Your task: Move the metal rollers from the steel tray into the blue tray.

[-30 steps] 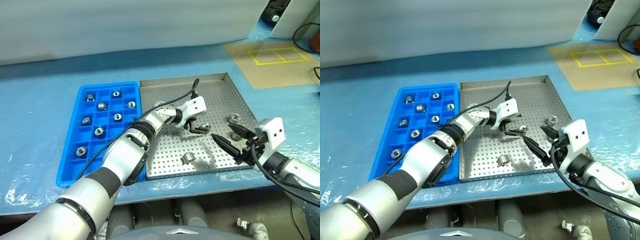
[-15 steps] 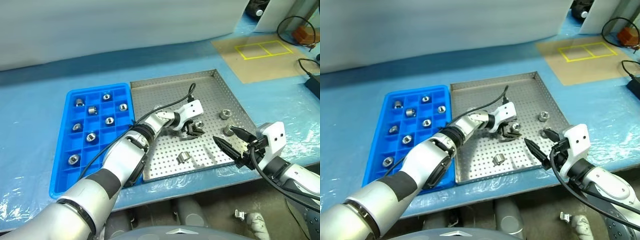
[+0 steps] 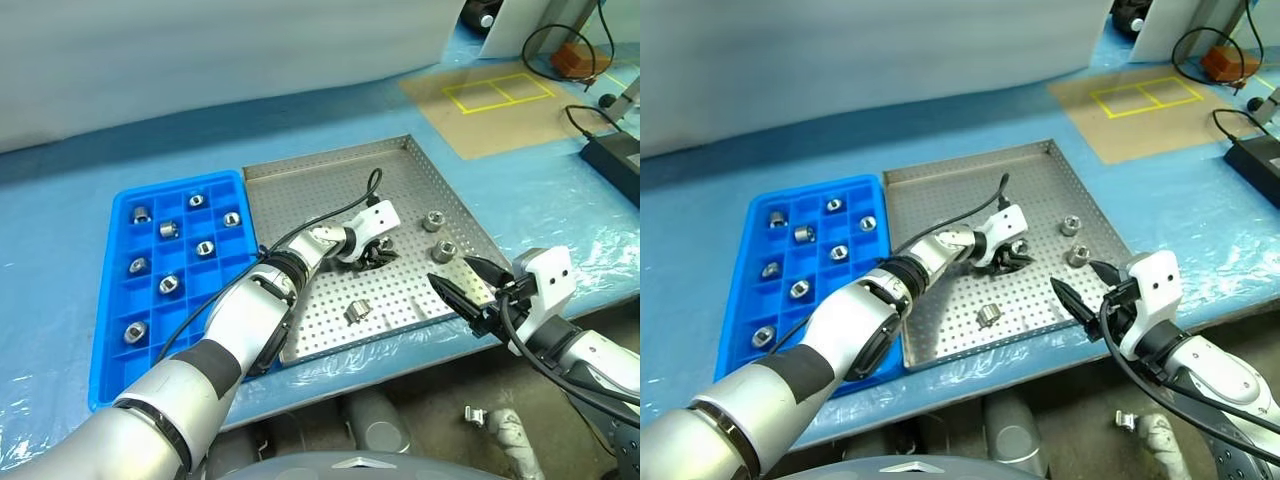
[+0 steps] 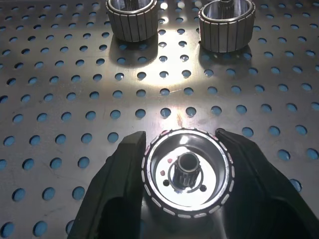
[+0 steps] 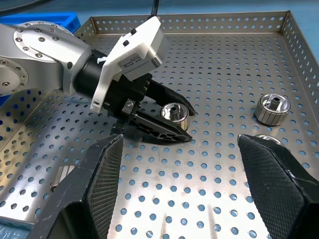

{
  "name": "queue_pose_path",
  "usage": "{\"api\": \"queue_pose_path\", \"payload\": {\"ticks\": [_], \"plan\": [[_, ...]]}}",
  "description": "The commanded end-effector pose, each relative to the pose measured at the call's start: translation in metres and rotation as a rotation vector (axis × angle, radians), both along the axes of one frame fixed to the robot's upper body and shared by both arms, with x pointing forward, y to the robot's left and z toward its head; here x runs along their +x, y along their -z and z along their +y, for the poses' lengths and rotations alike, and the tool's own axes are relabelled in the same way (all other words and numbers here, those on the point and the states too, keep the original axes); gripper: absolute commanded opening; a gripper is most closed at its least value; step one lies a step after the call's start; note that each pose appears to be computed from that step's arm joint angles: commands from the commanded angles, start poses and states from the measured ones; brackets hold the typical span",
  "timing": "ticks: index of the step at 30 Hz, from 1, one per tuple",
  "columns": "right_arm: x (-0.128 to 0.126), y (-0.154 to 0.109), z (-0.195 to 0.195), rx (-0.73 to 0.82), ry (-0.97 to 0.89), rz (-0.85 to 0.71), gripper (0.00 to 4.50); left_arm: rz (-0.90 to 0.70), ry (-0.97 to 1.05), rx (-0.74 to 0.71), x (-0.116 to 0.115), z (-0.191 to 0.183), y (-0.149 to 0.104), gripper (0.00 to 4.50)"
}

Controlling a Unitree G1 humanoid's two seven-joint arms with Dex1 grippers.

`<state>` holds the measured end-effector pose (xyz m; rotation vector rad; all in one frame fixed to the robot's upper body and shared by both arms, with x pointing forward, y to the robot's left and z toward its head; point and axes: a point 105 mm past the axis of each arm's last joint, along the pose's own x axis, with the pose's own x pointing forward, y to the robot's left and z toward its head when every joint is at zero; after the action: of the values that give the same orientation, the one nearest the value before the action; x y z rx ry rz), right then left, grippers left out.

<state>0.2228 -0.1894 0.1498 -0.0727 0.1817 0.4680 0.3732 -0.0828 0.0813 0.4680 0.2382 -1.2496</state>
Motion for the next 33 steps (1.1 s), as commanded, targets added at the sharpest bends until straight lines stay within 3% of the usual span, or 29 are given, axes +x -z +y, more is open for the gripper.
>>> {"api": "queue_pose_path", "payload": {"ticks": [1, 3, 9, 17, 21, 26, 33], "plan": [[0.001, -0.010, 0.006, -0.009, -0.023, -0.051, 3.75, 0.078, 0.101, -0.043, -0.031, -0.032, 0.011, 2.12], [0.002, -0.010, 0.006, -0.007, -0.026, -0.052, 3.75, 0.061, 0.071, -0.030, -0.026, -0.028, 0.012, 1.72], [0.005, -0.011, 0.008, -0.001, -0.041, -0.055, 3.75, 0.061, 0.103, -0.046, -0.025, -0.024, 0.006, 1.72], [0.030, -0.021, 0.027, 0.026, -0.184, -0.087, 3.75, -0.033, 0.195, -0.236, -0.003, 0.003, -0.061, 1.72], [0.048, -0.029, 0.046, 0.034, -0.312, -0.106, 3.75, -0.062, 0.211, -0.288, 0.007, 0.035, -0.083, 1.72], [0.072, -0.048, 0.083, 0.071, -0.493, -0.168, 3.75, -0.092, 0.142, -0.240, 0.018, 0.092, -0.079, 1.72], [0.089, -0.048, 0.120, 0.106, -0.663, -0.183, 3.75, -0.136, 0.047, -0.222, 0.013, 0.146, -0.089, 1.72]]}}
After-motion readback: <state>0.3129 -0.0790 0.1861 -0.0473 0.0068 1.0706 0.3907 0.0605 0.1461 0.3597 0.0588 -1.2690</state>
